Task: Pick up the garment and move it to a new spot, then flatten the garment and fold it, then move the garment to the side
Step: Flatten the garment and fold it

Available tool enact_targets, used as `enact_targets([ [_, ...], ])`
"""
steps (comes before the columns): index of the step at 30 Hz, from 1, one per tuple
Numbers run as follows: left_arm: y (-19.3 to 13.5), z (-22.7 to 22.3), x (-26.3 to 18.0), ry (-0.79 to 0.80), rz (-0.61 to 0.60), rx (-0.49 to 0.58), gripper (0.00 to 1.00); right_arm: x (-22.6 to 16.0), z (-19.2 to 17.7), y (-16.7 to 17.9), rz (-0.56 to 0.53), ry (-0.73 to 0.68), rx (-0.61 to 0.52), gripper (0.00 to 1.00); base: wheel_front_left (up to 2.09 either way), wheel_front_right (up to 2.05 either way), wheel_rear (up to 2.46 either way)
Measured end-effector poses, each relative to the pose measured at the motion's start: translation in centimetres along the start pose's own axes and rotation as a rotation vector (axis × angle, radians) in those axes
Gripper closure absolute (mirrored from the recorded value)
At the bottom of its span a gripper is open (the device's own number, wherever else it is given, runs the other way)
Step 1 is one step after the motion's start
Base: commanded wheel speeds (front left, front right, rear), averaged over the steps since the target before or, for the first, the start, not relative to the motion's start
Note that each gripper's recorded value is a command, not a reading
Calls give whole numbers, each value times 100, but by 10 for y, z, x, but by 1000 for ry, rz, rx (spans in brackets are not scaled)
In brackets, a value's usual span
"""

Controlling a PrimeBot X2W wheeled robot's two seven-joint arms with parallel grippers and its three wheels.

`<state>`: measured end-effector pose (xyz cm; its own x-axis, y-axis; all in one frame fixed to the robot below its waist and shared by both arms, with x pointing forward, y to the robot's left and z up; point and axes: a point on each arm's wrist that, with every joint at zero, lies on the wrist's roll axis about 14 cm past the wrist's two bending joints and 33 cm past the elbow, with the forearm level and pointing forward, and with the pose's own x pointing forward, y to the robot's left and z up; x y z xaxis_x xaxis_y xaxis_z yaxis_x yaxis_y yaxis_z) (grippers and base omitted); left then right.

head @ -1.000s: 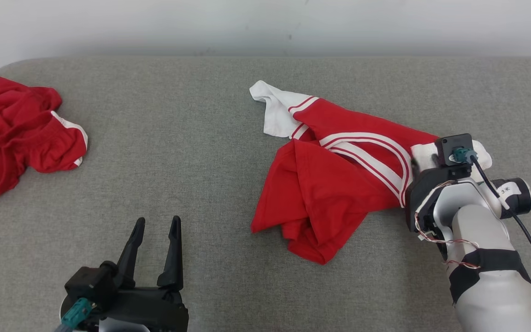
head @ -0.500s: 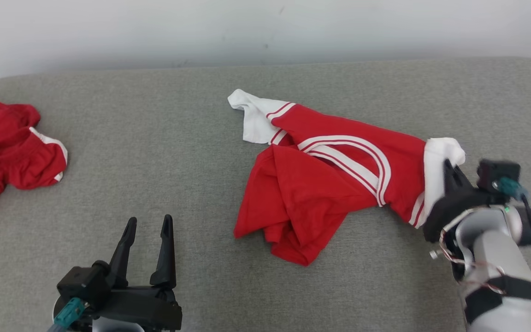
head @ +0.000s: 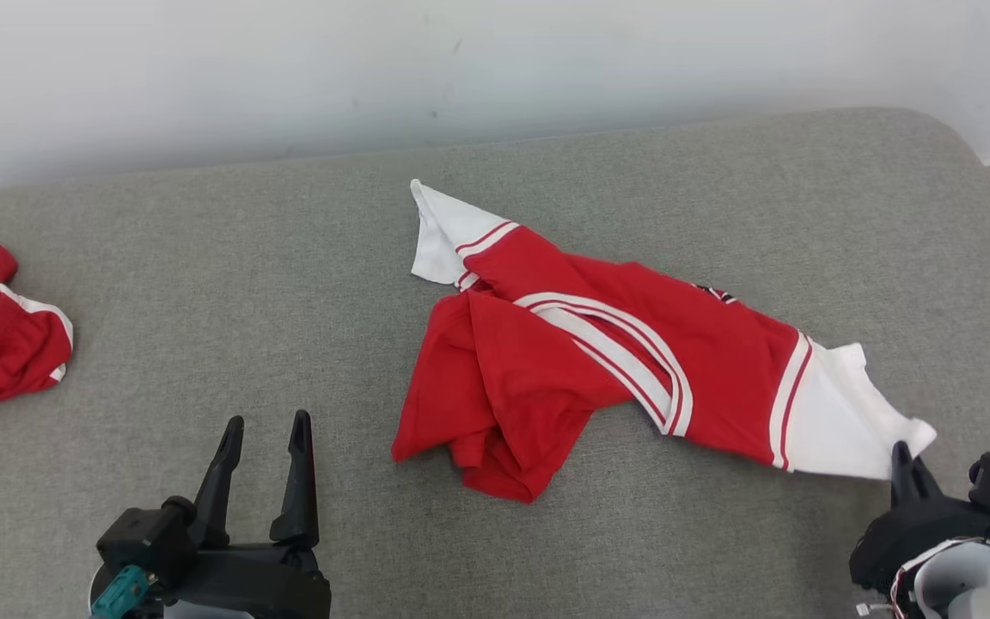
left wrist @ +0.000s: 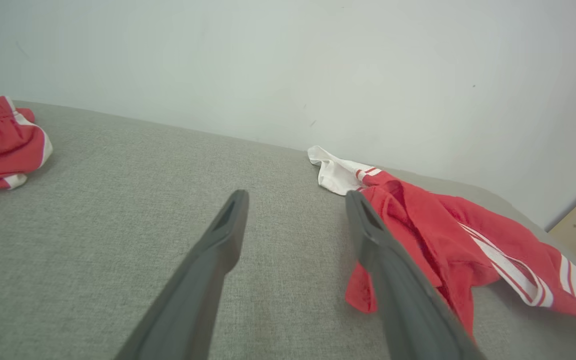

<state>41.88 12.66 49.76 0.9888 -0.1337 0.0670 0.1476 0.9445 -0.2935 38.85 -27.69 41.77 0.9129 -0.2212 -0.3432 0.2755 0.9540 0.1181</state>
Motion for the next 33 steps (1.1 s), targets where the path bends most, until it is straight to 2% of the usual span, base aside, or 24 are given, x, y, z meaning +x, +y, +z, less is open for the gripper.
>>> enact_targets([
  [1, -1, 0, 0, -1, -3, 0, 0, -2, -4, -2, -3, 16, 2, 62, 0, 0, 0],
  [2, -2, 1, 0, -1, -5, -1, 0, -5, -8, -3, -6, 34, 3, 0, 0, 0, 0],
  [6, -4, 1, 0, -2, -12, 0, 0, -12, -18, -8, -14, 65, 1, 0, 0, 0, 0],
  [11, -5, 3, -3, -5, -14, 1, 0, -15, 5, -11, -20, -28, -49, 0, 0, 0, 0],
  [15, -3, 6, -8, -11, -7, 2, 0, -17, 29, 18, 67, -126, -111, 0, 0, 0, 0],
  [20, 2, 8, -14, -15, 10, 4, 0, -23, 8, 79, 245, -19, -227, 0, 0, 0, 0],
  [23, 5, 9, -16, -18, 19, 5, 0, -25, -15, 119, 358, 74, -342, 0, 0, 0, 0],
  [26, 8, 9, -18, -17, 27, 6, 0, -21, -28, 130, 384, 128, -421, 0, 0, 0, 0],
  [33, 16, 8, -23, -14, 51, 7, 0, -6, -38, 137, 395, 180, -505, 0, 0, 0, 0],
])
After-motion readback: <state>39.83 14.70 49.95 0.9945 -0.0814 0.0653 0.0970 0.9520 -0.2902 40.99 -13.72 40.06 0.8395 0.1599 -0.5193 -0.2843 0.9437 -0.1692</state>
